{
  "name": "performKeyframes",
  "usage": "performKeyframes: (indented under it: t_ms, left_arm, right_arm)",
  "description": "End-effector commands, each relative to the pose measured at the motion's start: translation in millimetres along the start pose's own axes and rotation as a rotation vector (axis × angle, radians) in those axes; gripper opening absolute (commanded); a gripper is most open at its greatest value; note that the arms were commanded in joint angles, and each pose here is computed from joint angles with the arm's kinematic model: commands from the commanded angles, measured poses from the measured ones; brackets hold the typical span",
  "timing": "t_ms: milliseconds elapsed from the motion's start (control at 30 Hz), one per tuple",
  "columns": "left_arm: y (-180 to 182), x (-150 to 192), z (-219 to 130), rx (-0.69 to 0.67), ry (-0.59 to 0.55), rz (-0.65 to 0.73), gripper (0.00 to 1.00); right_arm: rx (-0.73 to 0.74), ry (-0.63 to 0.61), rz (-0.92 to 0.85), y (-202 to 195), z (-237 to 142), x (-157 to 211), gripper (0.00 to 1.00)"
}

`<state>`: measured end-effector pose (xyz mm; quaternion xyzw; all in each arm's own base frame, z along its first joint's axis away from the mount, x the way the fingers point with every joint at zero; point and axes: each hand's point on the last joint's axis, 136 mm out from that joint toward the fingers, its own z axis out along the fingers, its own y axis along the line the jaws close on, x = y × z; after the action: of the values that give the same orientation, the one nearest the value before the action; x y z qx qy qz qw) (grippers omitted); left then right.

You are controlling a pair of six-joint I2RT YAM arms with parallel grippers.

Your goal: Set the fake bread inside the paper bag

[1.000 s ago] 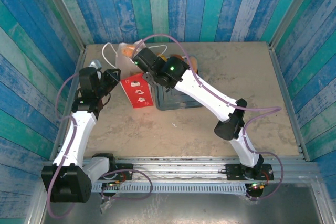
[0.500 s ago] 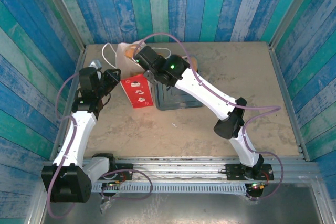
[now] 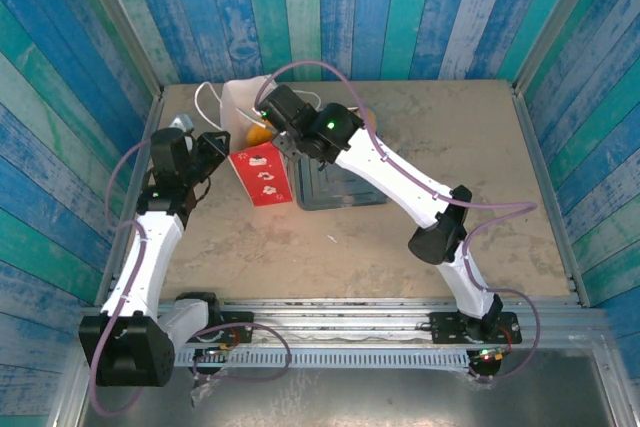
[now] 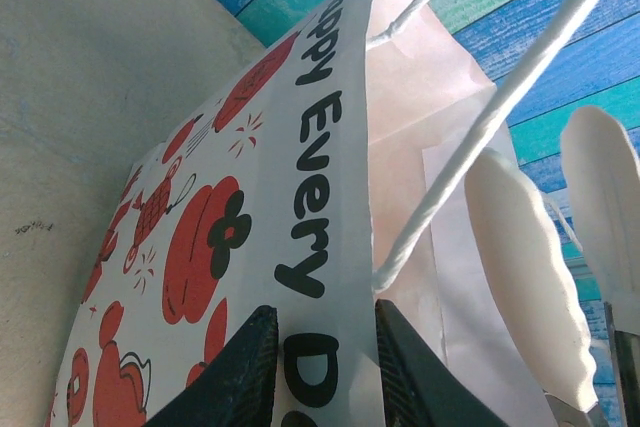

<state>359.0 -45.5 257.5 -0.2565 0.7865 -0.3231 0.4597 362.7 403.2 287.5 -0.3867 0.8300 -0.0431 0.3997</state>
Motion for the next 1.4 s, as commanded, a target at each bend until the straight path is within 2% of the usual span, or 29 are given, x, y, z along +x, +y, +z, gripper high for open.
performKeyframes:
  t_ms: [0,333,433,600,733,1067,1367]
  left_arm:
    - [-3.1,1.8,-4.4,0.019,0.004,0.003,0.29]
    - [-14.8,-2.5,-11.3,0.052,-0.005,0.016,0.35]
    - [-20.9,-6.4,-15.8,0.067,-0.019,0.03,0.4]
    - [-29.6,-14.6,-27.7,0.079,-0.059,0.062,0.54]
    - [-36.7,-22.2,-40.2,0.08,-0.099,0.112,0.55]
    - [-36.7,-45.4,-80.2,0.003,-0.267,0.217,0.66]
    - [-22.5,-42.7,-92.6,-0.035,-0.327,0.256,0.76]
  right_arm:
    - [-0.014,-0.093,0.069,-17.0,-34.3,-19.8,0.63]
    - [-0.048,-0.171,0.127,-34.1,-81.2,-25.4,0.62]
    - [-0.047,-0.197,0.145,-44.4,-101.3,-23.5,0.62]
    - [-0.042,-0.227,0.169,-64.0,-132.7,-12.9,0.63]
    - [-0.051,-0.226,0.215,-83.8,-147.5,4.5,0.63]
    - [-0.03,-0.089,0.386,-136.9,-133.7,84.5,0.64]
    - [-0.02,0.144,0.459,-148.9,-72.6,158.0,0.64]
